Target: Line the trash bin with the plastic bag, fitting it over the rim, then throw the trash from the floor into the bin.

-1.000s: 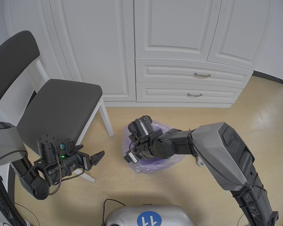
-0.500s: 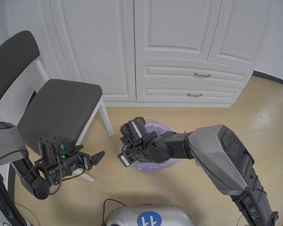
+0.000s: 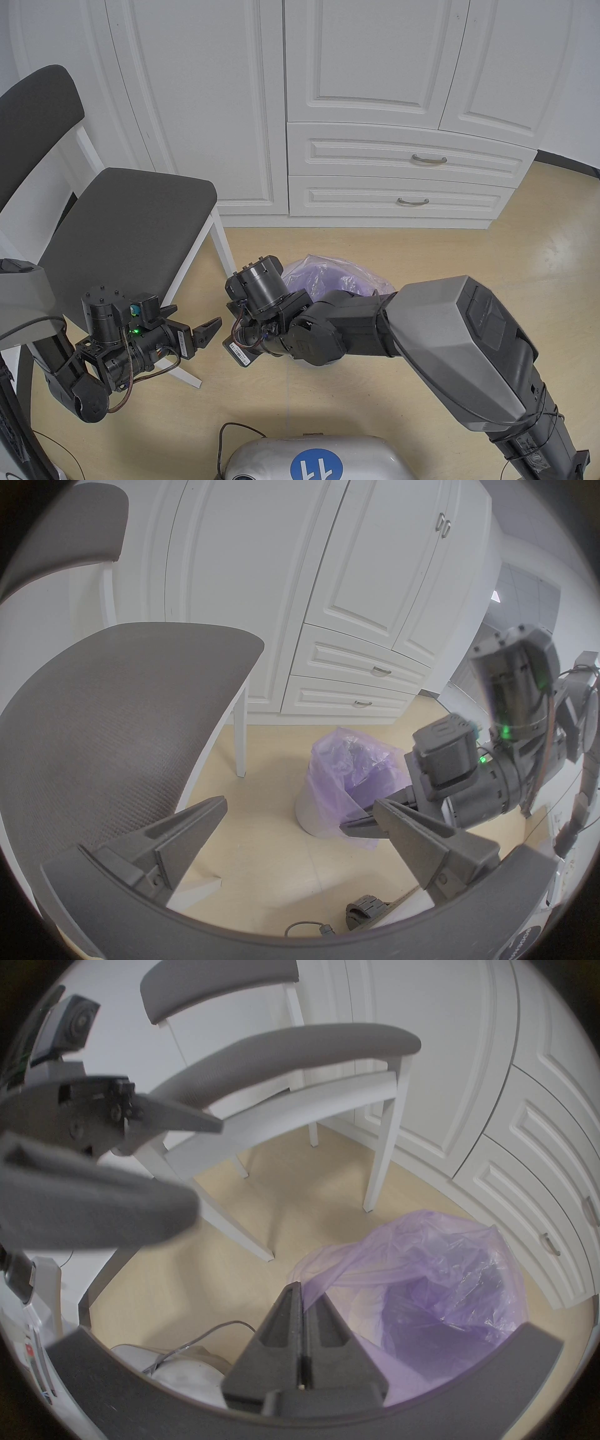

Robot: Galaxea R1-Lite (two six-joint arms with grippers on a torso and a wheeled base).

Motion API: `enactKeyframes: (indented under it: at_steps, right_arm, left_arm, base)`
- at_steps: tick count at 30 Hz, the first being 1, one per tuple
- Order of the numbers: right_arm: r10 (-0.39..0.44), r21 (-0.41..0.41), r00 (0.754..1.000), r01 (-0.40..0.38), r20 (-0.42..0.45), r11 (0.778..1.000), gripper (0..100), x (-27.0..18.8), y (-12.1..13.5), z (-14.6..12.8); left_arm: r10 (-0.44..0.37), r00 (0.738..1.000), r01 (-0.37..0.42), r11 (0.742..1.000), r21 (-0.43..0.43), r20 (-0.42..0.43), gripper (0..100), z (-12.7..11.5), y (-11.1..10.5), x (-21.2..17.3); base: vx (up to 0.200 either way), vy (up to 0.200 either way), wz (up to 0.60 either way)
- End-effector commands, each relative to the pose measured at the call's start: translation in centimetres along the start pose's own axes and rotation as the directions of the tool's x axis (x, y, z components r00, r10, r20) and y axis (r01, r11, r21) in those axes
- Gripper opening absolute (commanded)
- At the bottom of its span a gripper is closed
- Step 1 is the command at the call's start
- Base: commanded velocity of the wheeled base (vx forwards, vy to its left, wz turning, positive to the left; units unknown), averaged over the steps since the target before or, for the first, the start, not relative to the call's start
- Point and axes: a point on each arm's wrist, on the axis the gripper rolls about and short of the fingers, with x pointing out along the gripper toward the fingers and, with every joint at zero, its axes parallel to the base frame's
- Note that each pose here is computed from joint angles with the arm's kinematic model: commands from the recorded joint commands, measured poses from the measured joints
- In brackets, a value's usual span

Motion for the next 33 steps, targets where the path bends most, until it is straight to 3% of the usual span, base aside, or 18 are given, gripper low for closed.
enactKeyframes:
  at_steps: [1, 8, 9, 16, 21, 25, 26, 29, 33]
  right_arm:
    - [0.009, -0.01, 1.0, -0.008, 0.02, 1.0, 0, -0.7, 0.6, 0.7]
    - [-0.019, 0.0, 0.996, 0.019, -0.083, 1.0, 0, 1.4, -1.0, -1.9]
    - [-0.022, 0.001, 0.994, 0.022, -0.108, 1.0, 100, 1.3, -1.3, -2.1]
    - [-0.055, 0.03, 0.993, 0.059, -0.1, 0.998, 100, 0.2, -2.8, -1.3]
    - [-0.071, 0.092, 0.997, 0.07, 0.0, 0.993, 100, -4.4, -2.4, 2.6]
    - [-0.137, 0.109, 0.991, 0.137, -0.007, 0.985, 100, -8.5, -2.1, 3.2]
    - [-0.182, 0.111, 0.982, 0.186, -0.046, 0.976, 100, -10.7, -2.7, 2.2]
    - [-0.215, 0.133, 0.973, 0.224, -0.078, 0.965, 100, -13.7, -4.6, 0.2]
    - [-0.295, 0.197, 0.954, 0.299, -0.05, 0.934, 100, -16.0, -8.5, -4.3]
  left_arm:
    - [0.001, 1.0, -0.001, 1.0, -0.002, -0.01, 100, -0.3, 0.1, 0.2]
    - [0.001, 1.0, -0.001, 1.0, -0.002, -0.009, 100, -0.3, 0.1, 0.1]
    - [0.001, 1.0, -0.001, 1.0, -0.002, -0.009, 100, -0.3, 0.1, 0.1]
    - [0.0, 1.0, 0.0, 1.0, -0.004, -0.027, 100, -1.2, 0.2, 0.9]
    - [-0.002, 1.0, 0.002, 1.0, 0.001, -0.009, 100, -1.4, 0.2, 1.0]
    - [-0.003, 1.0, 0.003, 1.0, 0.001, 0.001, 100, -1.2, 0.1, 0.8]
    - [0.0, 1.0, 0.0, 1.0, 0.001, 0.008, 100, -1.1, 0.2, 0.7]
    - [0.0, 1.0, 0.0, 1.0, 0.003, 0.02, 100, -0.8, 0.1, 0.3]
    - [0.018, 0.999, -0.019, 1.0, 0.005, 0.038, 100, -0.3, 0.0, -0.3]
  base:
    - [0.0, 0.0, 0.0]
    - [0.0, 0.0, 0.0]
    - [0.0, 0.0, 0.0]
    - [0.0, 0.0, 0.0]
    - [0.0, 0.0, 0.0]
    - [0.0, 0.0, 0.0]
    - [0.0, 0.0, 0.0]
    - [0.0, 0.0, 0.0]
    - [0.0, 0.0, 0.0]
